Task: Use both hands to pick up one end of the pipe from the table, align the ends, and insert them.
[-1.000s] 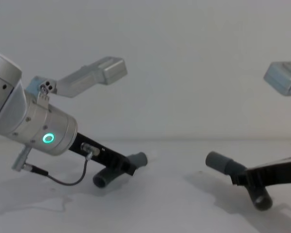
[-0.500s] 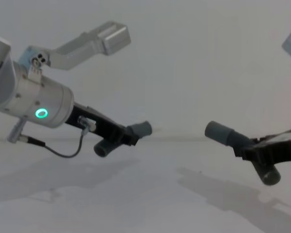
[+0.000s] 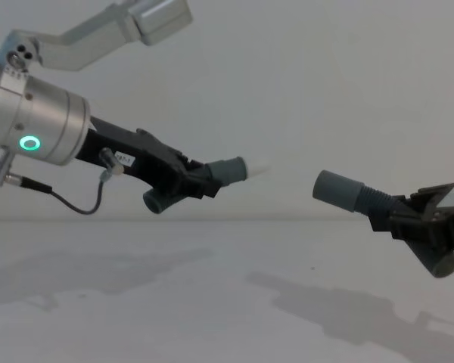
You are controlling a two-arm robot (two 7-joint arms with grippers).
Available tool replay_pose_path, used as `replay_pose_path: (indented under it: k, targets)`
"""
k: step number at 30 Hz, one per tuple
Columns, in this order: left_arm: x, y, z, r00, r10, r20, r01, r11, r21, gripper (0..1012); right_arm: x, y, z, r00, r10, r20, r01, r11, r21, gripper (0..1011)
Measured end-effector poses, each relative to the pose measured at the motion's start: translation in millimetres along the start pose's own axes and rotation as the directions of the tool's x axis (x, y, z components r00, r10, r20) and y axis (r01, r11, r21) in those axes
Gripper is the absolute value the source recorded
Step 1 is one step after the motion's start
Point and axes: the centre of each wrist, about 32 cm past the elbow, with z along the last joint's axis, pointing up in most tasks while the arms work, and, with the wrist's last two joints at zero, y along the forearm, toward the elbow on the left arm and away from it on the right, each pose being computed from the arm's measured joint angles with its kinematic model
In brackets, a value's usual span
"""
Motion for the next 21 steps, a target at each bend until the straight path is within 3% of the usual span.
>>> replay_pose_path:
  k: [6, 12, 18, 21]
  targets:
    - [8.5, 7.3, 1.0, 0.9968, -0.063, 0.049, 0.065, 0.9975, -0.03, 343, 6.5, -9.8, 0.8, 0.995, 0.081, 0.063, -0.083, 0.996, 0.023, 274]
    - [19.3, 14.6, 2.2, 0.9854, -0.141, 0.096, 0.146, 0.9878, -0.053, 343, 12.8, -19.0, 2.5, 0.979, 0.16, 0.124, -0.165, 0.986, 0.029, 274]
    - [30.7, 20.4, 3.8, 0.963, -0.232, 0.137, 0.243, 0.968, -0.065, 343, 17.3, -26.5, 5.3, 0.961, 0.216, 0.172, -0.225, 0.974, 0.031, 274]
    - [35.7, 22.7, 5.1, 0.9482, -0.277, 0.155, 0.29, 0.9547, -0.066, 343, 19.0, -29.5, 6.1, 0.954, 0.234, 0.187, -0.244, 0.969, 0.031, 274]
